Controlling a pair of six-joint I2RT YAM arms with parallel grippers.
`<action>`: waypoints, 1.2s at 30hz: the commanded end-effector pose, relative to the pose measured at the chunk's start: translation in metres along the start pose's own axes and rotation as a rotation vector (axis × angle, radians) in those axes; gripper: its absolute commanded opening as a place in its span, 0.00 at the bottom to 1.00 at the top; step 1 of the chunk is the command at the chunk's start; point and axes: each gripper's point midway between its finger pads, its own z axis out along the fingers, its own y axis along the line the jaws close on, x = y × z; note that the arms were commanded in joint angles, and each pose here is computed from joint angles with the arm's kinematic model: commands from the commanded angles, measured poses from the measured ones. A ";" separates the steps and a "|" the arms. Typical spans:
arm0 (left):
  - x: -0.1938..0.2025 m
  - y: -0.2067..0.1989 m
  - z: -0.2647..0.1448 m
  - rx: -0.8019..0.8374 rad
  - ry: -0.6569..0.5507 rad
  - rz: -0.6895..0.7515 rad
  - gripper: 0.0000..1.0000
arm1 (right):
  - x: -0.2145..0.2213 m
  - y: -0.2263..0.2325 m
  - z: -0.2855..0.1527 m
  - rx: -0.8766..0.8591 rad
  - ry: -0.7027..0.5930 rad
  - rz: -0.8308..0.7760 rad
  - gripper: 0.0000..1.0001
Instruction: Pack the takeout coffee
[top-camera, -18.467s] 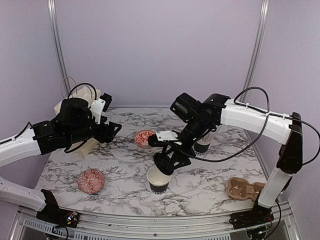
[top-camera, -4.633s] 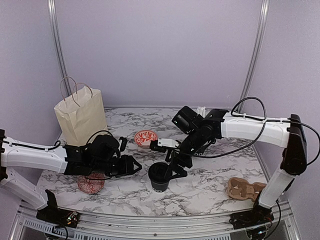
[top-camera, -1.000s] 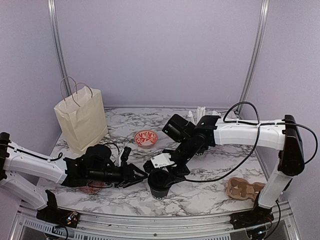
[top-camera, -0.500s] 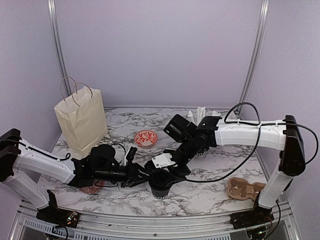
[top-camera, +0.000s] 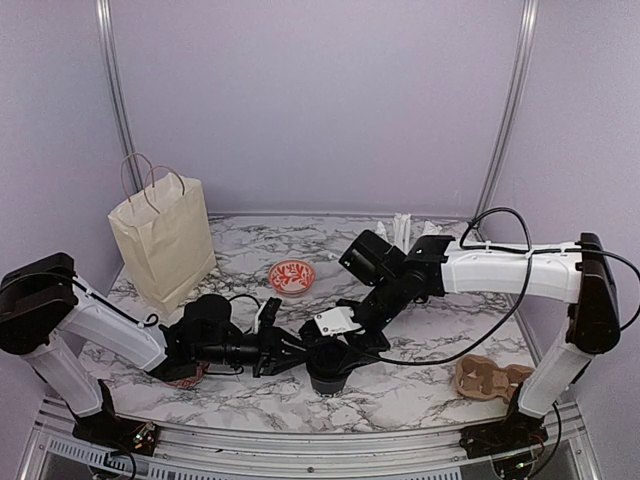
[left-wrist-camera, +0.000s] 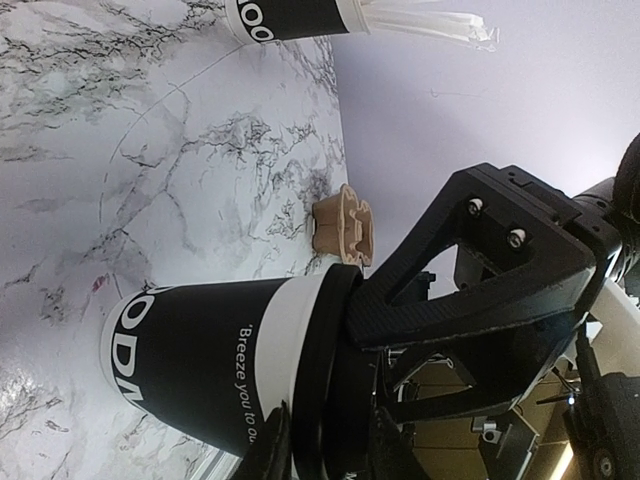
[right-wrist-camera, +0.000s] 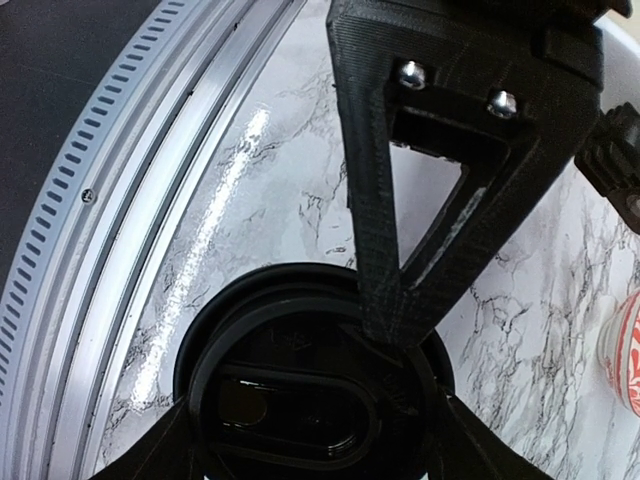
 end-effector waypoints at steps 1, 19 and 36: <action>0.018 -0.018 0.004 0.085 0.082 -0.028 0.12 | 0.052 0.015 0.047 -0.069 0.146 0.030 0.67; -0.001 0.022 -0.025 -0.295 -0.039 0.105 0.36 | 0.079 0.027 0.064 -0.121 0.211 0.076 0.63; 0.016 0.132 -0.056 -0.767 0.013 -0.011 0.22 | 0.094 0.045 0.084 -0.207 0.176 0.156 0.62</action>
